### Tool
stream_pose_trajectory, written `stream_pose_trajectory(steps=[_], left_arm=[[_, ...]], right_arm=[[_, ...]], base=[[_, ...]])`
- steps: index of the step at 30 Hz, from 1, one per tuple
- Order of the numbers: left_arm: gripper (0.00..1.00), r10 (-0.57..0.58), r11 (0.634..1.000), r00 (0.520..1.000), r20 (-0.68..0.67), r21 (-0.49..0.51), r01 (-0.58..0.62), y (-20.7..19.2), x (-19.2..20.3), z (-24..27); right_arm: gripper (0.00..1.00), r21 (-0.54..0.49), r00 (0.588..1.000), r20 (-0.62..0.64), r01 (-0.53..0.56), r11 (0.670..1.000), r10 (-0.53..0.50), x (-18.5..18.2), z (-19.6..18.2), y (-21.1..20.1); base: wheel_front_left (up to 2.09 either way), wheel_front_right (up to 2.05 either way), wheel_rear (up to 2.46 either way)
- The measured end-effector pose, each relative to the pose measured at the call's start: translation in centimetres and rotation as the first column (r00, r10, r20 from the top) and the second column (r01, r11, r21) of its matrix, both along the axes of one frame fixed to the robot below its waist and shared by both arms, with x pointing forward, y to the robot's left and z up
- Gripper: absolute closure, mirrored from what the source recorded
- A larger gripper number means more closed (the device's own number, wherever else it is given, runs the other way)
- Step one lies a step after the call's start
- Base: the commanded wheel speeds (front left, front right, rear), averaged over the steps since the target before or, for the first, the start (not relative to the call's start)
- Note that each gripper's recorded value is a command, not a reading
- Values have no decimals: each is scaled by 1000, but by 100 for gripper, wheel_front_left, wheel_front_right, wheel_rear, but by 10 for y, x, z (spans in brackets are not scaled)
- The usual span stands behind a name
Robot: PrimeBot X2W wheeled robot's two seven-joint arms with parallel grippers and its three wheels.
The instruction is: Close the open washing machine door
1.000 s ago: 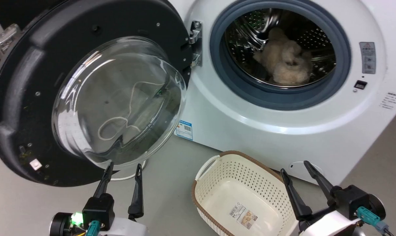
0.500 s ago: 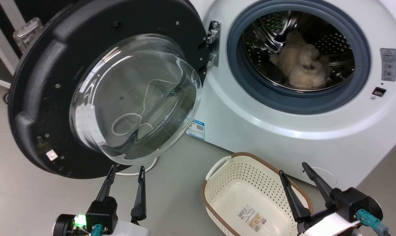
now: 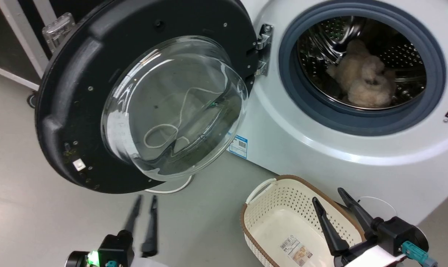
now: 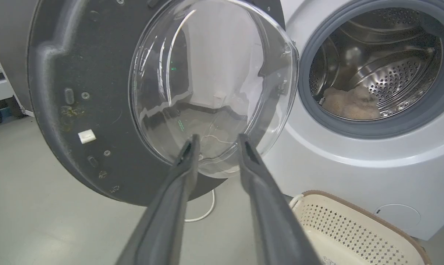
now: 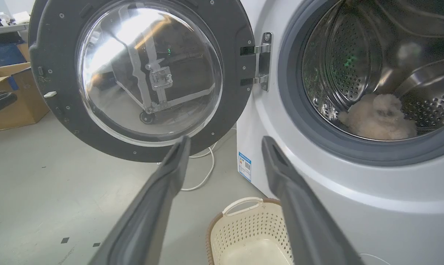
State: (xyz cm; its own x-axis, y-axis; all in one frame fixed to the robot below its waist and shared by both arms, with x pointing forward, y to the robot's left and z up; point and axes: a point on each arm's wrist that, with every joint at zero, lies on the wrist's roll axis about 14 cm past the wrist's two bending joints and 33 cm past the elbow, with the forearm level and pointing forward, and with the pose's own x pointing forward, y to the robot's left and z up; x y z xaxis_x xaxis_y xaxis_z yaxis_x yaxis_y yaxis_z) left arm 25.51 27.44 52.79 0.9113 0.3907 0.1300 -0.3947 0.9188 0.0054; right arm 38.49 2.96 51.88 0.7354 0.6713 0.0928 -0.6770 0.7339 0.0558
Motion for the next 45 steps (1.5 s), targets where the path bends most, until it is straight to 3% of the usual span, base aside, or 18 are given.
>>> stream_pose_trajectory(steps=[6,7,14,18,23,24,29,31,34,35,45], left_arm=[[100,28,997,998,62,-75,-23,10,-8,7],[100,71,995,979,193,-78,-57,30,-14,44],[100,130,990,908,399,-97,-99,79,-17,108],[100,154,986,885,440,-132,-106,105,-13,131],[100,208,960,866,455,-265,-91,155,5,156],[100,249,933,863,439,-347,-92,175,13,157],[100,323,867,890,321,-478,-142,214,33,145],[100,356,806,898,258,-570,-156,226,39,129],[100,377,646,915,144,-749,-148,231,49,93],[100,294,521,955,49,-846,-117,221,57,67],[100,69,469,998,8,-883,-26,188,47,55]], right_arm=[[0,1,1000,-7,-28,1000,28,-4,-3,7],[0,0,999,-8,-42,999,42,-5,-6,11],[0,6,998,-34,-43,999,43,-2,-16,9],[0,4,999,-37,-31,1000,31,1,-18,2],[0,-16,998,-61,12,1000,-13,12,-32,-19],[0,-27,997,-68,26,999,-28,15,-37,-27],[0,-37,994,-87,57,998,-60,20,-45,-43],[0,-39,993,-93,65,997,-68,20,-47,-47],[0,-40,992,-96,74,996,-78,21,-49,-51],[0,-38,991,-101,80,996,-84,18,-49,-53],[0,-32,993,-75,87,996,-89,14,-37,-52]], base=[[0,0,0],[0,0,0],[0,0,0],[0,0,0],[0,0,0],[0,0,0],[0,0,0],[0,0,0],[0,0,0],[0,0,0],[0,0,0]])
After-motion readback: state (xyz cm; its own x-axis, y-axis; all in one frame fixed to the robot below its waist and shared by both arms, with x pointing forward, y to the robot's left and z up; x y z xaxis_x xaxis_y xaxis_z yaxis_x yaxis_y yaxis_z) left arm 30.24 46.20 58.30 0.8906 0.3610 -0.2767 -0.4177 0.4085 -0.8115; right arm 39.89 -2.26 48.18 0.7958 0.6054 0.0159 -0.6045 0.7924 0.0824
